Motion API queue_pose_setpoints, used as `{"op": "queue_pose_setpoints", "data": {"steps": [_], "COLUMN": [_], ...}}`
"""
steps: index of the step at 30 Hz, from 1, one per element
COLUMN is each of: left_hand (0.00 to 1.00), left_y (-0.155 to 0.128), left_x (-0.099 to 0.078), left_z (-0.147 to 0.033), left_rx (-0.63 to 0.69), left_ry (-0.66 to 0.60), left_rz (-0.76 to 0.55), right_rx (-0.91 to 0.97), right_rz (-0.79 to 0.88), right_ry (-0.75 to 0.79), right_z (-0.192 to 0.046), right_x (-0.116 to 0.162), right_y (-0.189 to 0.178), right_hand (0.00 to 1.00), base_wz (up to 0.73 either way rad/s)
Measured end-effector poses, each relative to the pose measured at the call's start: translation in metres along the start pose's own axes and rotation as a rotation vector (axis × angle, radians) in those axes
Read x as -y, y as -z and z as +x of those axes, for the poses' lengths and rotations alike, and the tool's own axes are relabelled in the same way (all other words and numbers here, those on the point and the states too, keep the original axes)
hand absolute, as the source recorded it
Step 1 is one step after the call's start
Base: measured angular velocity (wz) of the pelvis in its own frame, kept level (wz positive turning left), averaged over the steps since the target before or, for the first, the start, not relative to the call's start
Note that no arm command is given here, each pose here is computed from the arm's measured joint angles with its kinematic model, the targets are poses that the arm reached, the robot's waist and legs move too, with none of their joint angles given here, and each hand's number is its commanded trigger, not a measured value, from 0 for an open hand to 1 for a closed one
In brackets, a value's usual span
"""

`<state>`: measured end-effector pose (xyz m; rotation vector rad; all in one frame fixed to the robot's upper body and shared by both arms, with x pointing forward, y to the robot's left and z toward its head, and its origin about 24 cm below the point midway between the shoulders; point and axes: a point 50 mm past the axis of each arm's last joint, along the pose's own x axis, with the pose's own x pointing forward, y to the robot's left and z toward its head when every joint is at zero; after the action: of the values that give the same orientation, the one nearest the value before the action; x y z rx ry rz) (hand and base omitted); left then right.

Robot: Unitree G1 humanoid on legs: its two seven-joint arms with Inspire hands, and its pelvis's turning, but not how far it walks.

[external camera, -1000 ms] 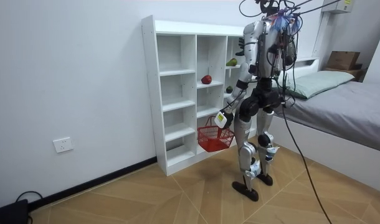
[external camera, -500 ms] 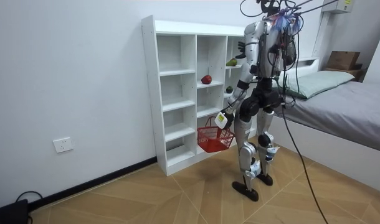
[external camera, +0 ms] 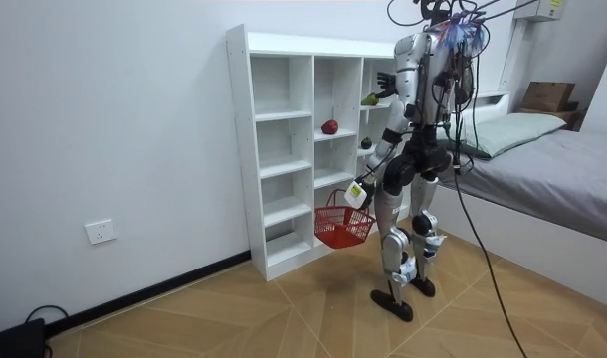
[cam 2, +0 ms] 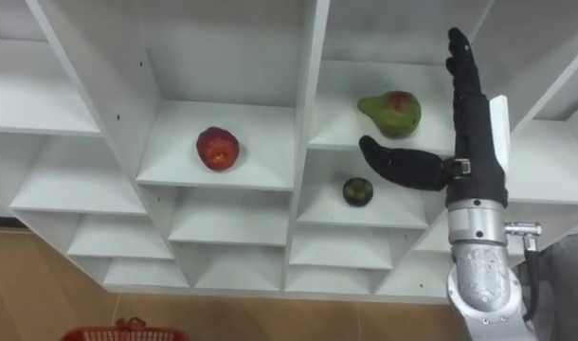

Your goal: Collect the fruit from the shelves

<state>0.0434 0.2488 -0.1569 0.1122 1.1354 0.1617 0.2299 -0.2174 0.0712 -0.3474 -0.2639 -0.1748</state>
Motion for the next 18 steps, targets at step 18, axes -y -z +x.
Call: {"op": "queue_pose_setpoints", "data": {"steps": [18], "left_hand": [1.00], "left_y": [0.006], "left_x": [-0.002], "left_z": [-0.001], "left_rx": [-0.045], "left_ry": [-0.013], "left_rz": [0.015], "right_rx": [-0.074], "right_rz": [0.047], "right_ry": [0.014], "right_z": [0.017], "right_x": [0.005], "right_y": [0.014], "right_hand": [0.00], "base_wz": [0.03]}}
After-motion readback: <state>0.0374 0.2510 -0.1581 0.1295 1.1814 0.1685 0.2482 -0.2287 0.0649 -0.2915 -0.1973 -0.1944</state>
